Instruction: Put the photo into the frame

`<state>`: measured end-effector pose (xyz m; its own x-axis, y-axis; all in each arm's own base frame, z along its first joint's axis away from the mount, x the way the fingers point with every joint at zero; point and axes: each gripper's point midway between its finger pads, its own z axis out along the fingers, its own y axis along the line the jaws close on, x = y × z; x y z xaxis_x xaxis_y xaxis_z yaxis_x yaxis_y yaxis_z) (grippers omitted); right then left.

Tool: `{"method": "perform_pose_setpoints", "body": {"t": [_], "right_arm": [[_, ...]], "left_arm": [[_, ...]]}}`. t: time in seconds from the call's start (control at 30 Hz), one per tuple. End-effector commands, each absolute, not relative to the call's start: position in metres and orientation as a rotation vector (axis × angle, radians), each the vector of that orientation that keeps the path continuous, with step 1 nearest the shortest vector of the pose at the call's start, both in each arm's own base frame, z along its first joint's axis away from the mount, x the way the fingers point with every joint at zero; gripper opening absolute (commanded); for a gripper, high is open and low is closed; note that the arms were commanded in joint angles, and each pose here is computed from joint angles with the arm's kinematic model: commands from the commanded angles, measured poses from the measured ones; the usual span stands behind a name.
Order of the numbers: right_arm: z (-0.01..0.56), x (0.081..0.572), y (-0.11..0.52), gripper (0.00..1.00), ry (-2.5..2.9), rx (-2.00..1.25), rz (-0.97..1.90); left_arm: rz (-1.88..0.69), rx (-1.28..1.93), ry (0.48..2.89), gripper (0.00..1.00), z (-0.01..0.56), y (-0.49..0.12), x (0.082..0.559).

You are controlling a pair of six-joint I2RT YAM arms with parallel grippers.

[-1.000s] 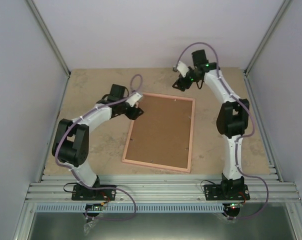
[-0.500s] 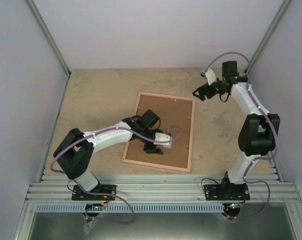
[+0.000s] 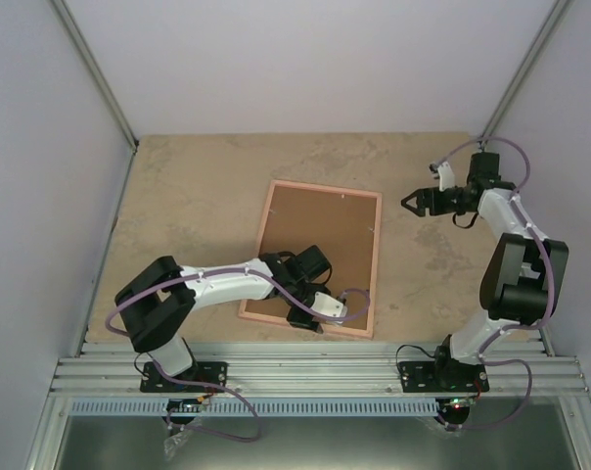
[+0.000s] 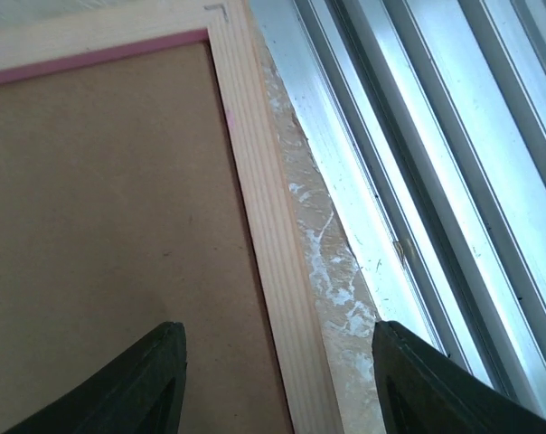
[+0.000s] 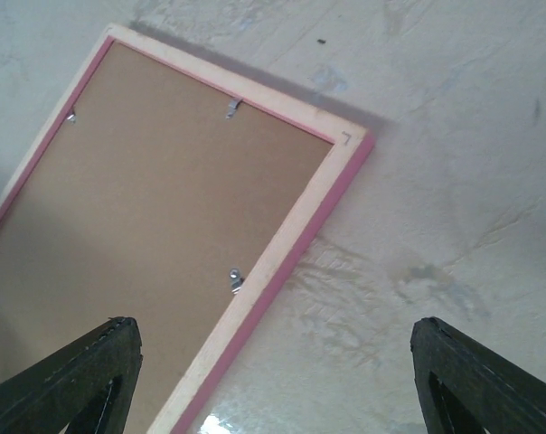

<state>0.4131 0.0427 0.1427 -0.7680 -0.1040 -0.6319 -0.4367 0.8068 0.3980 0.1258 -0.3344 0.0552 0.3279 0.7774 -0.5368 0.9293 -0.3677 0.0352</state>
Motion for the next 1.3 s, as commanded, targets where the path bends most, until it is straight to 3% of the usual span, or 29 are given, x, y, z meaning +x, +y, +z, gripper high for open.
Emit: {"method": "perform_pose_setpoints", "body": {"t": [0.0, 0.23, 0.43, 0.57, 0.73, 0.8, 0.93, 1.27], "right_arm": [[0.153, 0.408, 0.052, 0.82, 2.33, -0.356, 0.821], [0.147, 0.406, 0.05, 0.82, 2.338, -0.32, 0.863], [0.145, 0.407, 0.046, 0.82, 2.341, -0.298, 0.855], [0.136, 0.409, 0.044, 0.82, 2.362, -0.265, 0.864], [0.118, 0.408, 0.046, 0.82, 2.383, -0.186, 0.93], [0.111, 0.406, 0.05, 0.82, 2.389, -0.158, 0.986], [0.099, 0.402, 0.058, 0.82, 2.391, -0.125, 1.098], [0.071, 0.381, 0.088, 0.85, 2.361, 0.101, 1.544]], "left_arm": [[-0.644, 2.289, 1.501, 0.58, 0.047, -0.339, 0.122], [-0.5, 2.373, 1.482, 0.52, 0.015, -0.327, 0.129], [-0.26, 2.256, 1.465, 0.34, 0.007, -0.329, 0.158], [-0.291, 2.143, 1.55, 0.25, 0.02, -0.34, 0.185], [-0.282, 2.127, 1.63, 0.24, 0.007, -0.339, 0.199], [-0.289, 2.113, 1.644, 0.16, 0.007, -0.339, 0.201], [-0.344, 1.921, 1.616, 0.01, 0.053, -0.357, 0.218], [-0.472, 1.724, 1.563, 0.0, 0.129, -0.383, 0.231]]}}
